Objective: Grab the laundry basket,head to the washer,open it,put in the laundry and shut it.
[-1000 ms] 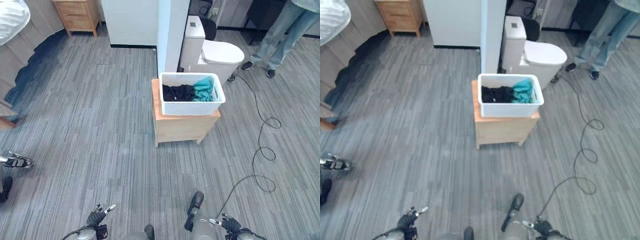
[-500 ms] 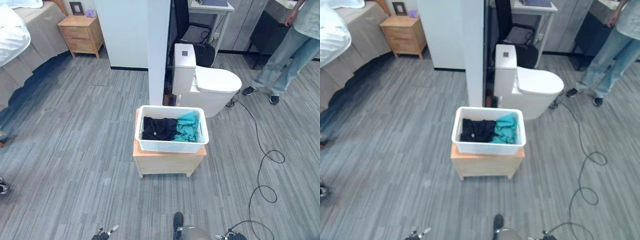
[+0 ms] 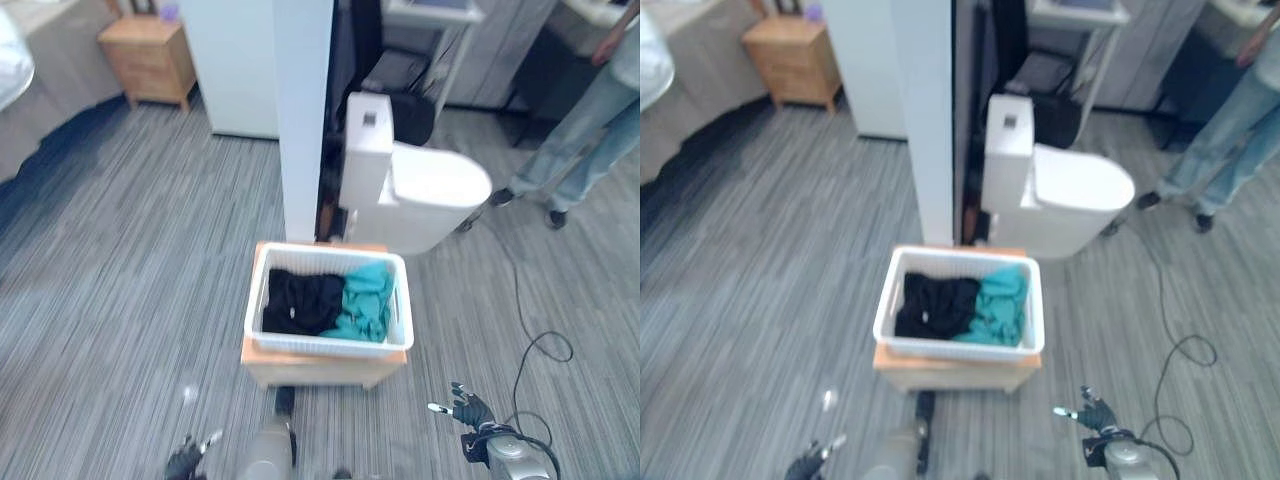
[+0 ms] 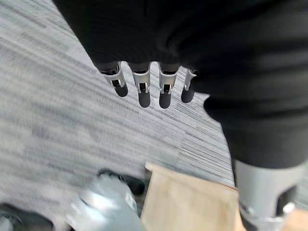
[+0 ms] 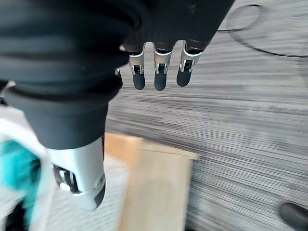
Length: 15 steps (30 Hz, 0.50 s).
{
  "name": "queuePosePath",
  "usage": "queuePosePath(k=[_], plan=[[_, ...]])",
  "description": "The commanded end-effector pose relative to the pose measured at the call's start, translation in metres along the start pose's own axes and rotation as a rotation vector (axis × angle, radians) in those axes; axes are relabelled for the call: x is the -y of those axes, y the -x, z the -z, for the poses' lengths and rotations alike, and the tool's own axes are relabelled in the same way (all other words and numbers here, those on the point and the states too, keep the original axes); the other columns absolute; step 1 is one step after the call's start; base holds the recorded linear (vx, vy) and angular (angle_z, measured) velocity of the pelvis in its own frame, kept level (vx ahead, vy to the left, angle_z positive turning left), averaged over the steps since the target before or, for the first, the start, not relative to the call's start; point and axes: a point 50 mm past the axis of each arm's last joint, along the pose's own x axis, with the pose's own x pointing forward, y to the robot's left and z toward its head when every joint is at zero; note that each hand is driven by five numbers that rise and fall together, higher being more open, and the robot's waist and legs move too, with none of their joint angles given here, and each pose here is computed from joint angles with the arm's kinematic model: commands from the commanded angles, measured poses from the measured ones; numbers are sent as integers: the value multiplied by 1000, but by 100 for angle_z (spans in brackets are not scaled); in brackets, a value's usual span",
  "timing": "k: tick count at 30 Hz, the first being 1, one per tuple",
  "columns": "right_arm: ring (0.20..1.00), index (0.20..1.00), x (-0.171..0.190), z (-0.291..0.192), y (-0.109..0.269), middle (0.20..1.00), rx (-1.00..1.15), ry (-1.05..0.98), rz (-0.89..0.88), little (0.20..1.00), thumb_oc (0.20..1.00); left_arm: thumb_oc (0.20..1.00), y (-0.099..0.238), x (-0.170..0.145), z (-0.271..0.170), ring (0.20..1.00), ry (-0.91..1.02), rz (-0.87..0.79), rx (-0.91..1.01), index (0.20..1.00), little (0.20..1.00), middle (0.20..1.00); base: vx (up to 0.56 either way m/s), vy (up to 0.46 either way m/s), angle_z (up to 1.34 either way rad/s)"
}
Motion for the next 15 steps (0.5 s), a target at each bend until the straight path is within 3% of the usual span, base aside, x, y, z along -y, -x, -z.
queuePosePath(k=[1, 7, 15], plan=[[1000, 1000, 12, -1, 4, 1000, 24, -22, 30, 1000, 1000, 1000, -4, -12, -33, 1000, 9, -40, 117, 1000, 1000, 1000, 90, -83, -4], [1000, 1000, 12, 12, 15, 1000, 11, -55, 47, 1000, 1000, 1000, -3, -7, -48, 1000, 28, -22, 204, 1000, 1000, 1000, 99, -82, 23], [1000, 1000, 59, 15, 43, 1000, 68, -127, 200, 1000, 1000, 1000, 19, 1, -72, 1000, 83, 117, 417, 1000, 1000, 1000, 58, -48, 17]])
